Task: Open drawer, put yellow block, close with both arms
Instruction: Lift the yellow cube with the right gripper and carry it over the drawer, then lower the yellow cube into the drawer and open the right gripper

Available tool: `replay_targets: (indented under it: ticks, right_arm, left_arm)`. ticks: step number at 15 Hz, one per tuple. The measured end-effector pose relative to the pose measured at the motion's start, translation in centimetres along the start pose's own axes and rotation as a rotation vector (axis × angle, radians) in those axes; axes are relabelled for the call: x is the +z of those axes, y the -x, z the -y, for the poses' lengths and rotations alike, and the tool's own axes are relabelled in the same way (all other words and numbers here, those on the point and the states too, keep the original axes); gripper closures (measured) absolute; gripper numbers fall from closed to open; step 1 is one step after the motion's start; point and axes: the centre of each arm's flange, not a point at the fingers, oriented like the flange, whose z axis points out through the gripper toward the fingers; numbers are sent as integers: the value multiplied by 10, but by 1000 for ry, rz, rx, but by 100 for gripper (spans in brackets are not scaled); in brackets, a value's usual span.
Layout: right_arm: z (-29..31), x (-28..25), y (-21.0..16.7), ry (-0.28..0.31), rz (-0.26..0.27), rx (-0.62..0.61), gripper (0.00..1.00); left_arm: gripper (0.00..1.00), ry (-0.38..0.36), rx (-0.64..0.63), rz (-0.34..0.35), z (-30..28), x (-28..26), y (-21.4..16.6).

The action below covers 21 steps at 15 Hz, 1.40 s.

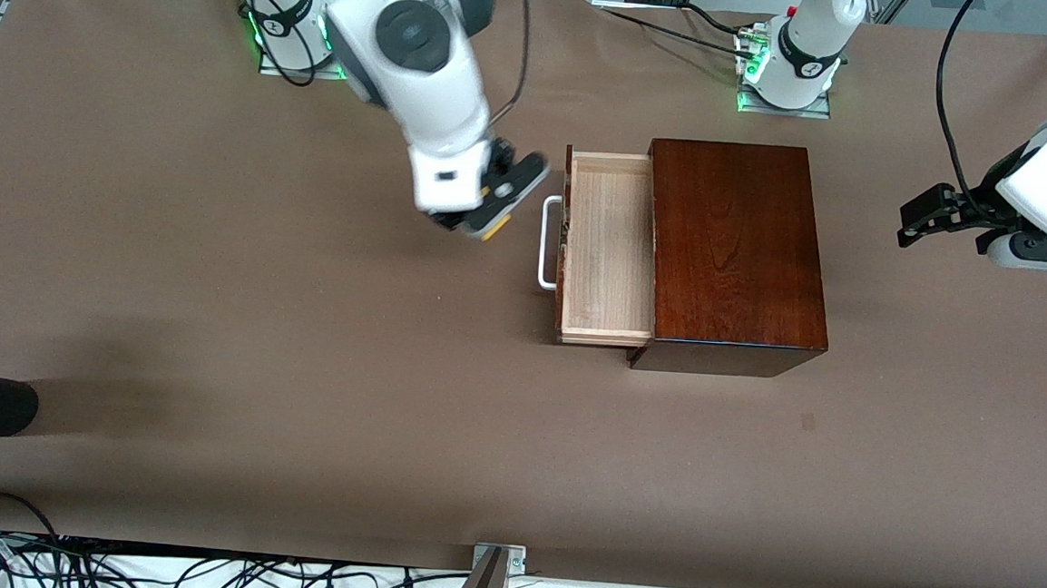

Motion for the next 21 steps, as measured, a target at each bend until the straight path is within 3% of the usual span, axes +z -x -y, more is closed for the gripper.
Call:
replay_targets:
  ticks: [5,8,13,21]
  right_arm:
    - [96,6,-46,87,-46,-319,44]
    - [135,39,-63,99,-30,-437,44]
    - [157,100,-78,127,-19,-540,44]
    - [149,143,-79,143,40,-614,44]
  left_arm:
    - [0,0,5,1,-3,0,0]
    - [0,0,6,0,-3,0,0]
    - [0,0,8,0,-4,0,0]
    - [0,0,9,0,-4,0,0]
